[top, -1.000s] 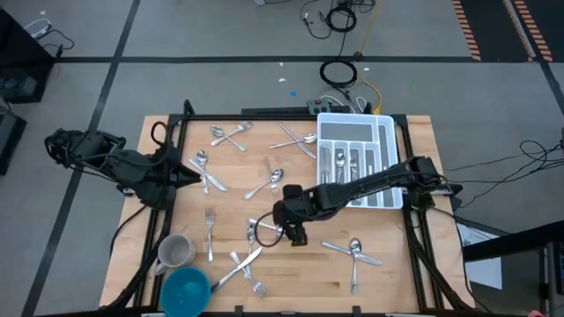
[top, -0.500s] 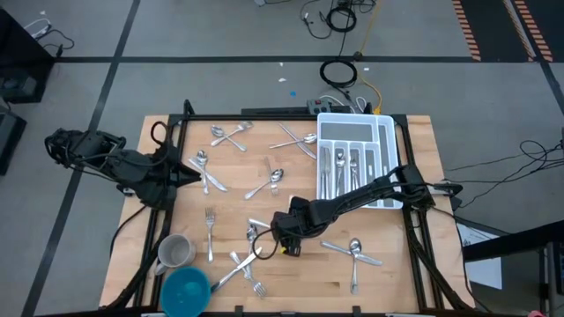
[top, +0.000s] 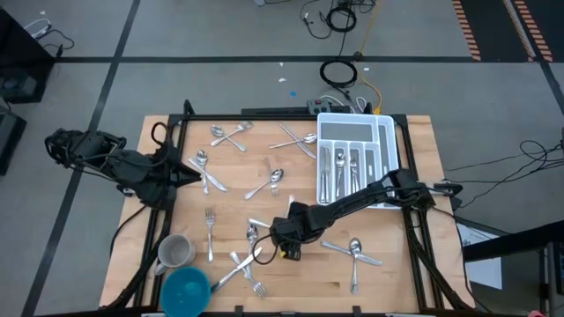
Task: Sort silverware
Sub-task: Put the table knife into the silverware tray
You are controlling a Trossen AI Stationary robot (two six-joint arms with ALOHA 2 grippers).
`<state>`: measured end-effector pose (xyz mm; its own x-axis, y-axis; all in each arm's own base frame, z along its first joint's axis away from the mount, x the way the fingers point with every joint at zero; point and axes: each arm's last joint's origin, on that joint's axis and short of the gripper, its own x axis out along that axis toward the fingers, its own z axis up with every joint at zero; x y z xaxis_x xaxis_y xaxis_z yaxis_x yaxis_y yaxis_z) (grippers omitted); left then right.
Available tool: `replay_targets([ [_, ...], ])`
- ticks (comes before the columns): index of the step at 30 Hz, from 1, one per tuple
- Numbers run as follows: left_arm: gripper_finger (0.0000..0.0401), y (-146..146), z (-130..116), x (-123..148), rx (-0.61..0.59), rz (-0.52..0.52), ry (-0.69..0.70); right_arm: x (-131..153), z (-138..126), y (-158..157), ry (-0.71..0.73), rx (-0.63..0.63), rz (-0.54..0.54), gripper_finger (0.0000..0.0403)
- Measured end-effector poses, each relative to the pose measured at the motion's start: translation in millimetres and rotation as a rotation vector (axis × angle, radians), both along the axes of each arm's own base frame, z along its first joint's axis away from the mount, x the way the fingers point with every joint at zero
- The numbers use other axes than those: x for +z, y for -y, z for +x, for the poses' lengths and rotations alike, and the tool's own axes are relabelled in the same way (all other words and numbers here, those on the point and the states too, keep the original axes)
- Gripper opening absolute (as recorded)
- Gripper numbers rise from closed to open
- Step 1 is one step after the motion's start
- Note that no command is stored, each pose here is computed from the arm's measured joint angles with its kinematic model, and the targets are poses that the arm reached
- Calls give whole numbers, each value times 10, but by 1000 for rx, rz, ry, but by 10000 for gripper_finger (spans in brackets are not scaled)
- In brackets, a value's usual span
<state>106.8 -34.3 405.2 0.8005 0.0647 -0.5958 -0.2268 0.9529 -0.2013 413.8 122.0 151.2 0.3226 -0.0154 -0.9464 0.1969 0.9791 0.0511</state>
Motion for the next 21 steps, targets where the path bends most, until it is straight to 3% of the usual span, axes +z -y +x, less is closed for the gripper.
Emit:
replay_targets([
  [10, 56, -3, -1, -2, 7, 8, -1, -328, 33, -15, -72, -54, -13, 241],
  [15, 56, -4, -2, -5, -6, 30, -6, -383, 22, -50, -88, -92, -2, 179],
  [21, 56, -5, -1, -4, -13, 47, -6, -380, 28, 15, -96, -197, 27, 68],
])
